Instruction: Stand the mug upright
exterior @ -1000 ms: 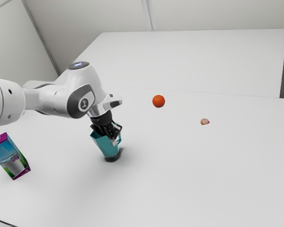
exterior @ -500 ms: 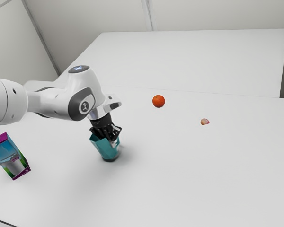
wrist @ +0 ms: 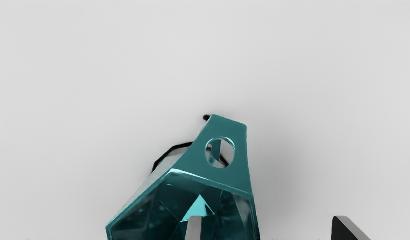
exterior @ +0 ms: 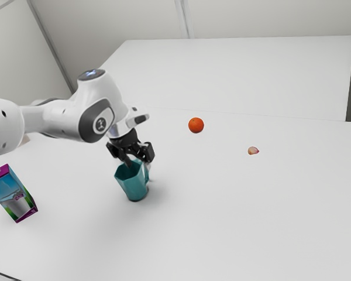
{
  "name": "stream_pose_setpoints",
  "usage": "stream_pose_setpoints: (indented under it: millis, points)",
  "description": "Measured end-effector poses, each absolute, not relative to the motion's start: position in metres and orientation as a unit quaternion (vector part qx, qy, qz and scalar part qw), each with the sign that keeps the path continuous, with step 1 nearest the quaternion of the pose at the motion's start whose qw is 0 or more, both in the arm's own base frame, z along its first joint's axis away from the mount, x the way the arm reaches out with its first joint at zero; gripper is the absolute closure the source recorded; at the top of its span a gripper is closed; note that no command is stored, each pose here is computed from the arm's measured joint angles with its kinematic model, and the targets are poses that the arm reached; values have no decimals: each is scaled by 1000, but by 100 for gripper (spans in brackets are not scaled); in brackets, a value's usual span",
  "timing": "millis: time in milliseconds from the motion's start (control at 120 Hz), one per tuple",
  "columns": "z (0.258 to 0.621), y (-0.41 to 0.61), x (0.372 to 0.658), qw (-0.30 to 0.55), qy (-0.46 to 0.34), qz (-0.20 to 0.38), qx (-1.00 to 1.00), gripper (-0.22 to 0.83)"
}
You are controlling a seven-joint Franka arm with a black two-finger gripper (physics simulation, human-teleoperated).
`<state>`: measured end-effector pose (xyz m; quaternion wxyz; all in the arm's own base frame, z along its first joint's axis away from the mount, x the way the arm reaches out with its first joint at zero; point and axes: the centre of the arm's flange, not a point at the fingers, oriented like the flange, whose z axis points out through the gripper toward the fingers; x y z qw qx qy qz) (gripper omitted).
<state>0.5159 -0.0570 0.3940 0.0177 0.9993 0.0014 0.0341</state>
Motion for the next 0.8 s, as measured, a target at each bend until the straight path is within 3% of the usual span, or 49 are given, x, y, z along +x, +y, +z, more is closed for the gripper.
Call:
stream_pose_setpoints:
  millis: [283,583,800]
  points:
    - [471,-73,521,18,-11,56,998,7]
    - [559,-78,548,27,-15,39,999,3]
    - [607,-77,553,29,-18,27,999,2]
